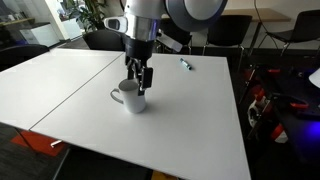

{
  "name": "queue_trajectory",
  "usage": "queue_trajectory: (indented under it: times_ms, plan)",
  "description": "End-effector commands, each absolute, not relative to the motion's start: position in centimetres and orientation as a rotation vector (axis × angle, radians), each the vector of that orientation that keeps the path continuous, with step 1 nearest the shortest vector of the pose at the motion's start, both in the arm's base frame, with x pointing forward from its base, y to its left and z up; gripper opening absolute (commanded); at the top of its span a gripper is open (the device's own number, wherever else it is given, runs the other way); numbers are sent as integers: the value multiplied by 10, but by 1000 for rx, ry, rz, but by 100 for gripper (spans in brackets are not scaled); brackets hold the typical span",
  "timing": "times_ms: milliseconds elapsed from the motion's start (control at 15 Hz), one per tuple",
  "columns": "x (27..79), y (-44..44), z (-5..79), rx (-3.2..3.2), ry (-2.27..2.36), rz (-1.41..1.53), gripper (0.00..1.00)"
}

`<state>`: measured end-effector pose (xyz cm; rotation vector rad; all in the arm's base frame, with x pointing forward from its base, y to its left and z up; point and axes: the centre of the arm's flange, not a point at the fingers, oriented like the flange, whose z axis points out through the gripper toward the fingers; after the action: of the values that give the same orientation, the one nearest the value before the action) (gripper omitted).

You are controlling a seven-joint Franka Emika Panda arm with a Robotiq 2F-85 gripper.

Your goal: Move the cup to the left

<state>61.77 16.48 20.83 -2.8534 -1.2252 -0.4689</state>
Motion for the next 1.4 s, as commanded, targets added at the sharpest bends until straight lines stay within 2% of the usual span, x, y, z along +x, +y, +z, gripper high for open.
queue_trajectory:
  times_ms: [0, 333, 800, 1267, 1333]
  plan:
    - [585, 156, 243, -2892, -1212, -549, 100]
    - [560, 133, 283, -2940, -1082, -665, 100]
    - [532, 71, 322, -3078, -719, -639, 100]
    - [522, 28, 335, -3106, -528, -635, 100]
    - [535, 36, 323, -3101, -584, -651, 100]
